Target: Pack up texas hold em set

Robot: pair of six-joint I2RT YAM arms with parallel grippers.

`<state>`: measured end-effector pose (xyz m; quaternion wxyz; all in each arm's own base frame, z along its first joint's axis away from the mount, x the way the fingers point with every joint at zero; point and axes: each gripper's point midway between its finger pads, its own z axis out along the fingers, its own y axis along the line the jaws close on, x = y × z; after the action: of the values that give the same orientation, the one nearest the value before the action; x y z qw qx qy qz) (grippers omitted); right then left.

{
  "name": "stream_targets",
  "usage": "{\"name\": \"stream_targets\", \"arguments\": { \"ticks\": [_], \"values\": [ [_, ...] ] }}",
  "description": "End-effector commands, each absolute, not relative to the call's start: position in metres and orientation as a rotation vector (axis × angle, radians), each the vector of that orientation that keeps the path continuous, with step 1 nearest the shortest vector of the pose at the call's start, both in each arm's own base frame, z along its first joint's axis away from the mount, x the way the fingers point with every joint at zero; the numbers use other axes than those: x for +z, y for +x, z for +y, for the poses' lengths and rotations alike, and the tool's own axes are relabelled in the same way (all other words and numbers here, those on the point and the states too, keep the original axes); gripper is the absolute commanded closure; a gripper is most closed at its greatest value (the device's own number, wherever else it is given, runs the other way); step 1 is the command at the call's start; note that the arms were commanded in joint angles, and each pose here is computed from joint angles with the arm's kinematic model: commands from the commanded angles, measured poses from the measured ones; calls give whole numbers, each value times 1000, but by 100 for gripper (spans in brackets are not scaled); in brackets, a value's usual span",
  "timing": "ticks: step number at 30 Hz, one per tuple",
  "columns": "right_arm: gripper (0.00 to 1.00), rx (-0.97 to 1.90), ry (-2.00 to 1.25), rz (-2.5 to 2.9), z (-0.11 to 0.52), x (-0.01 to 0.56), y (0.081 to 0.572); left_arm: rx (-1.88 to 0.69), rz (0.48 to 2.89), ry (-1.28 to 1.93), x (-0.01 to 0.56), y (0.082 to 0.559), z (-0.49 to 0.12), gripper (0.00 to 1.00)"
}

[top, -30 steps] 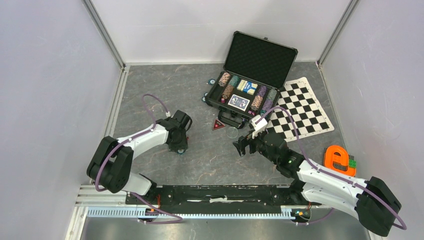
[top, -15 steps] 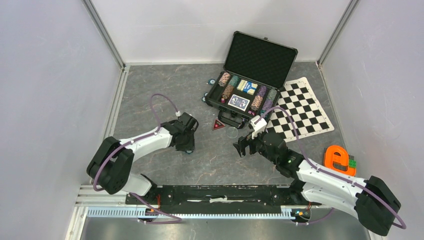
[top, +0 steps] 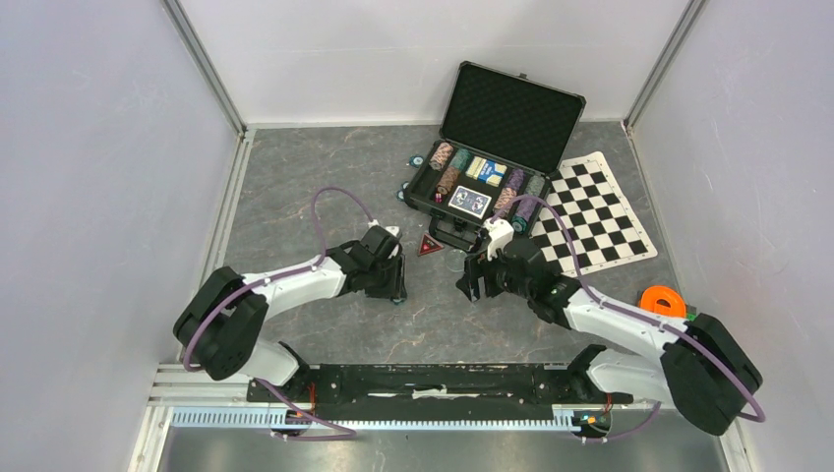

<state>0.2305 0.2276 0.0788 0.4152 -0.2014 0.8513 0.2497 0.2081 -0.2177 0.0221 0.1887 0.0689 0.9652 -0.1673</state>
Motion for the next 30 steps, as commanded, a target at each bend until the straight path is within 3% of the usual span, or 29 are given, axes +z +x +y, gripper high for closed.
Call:
{"name": "stream_targets", "arguments": {
  "ticks": [1,30],
  "values": [
    [20,853,-486,2138,256,103,231,-538,2672,298,26,202,-226,61],
    [19,924,-283,2438,267,114,252,-594,2284,454,65,217,-240,62]
  ]
}}
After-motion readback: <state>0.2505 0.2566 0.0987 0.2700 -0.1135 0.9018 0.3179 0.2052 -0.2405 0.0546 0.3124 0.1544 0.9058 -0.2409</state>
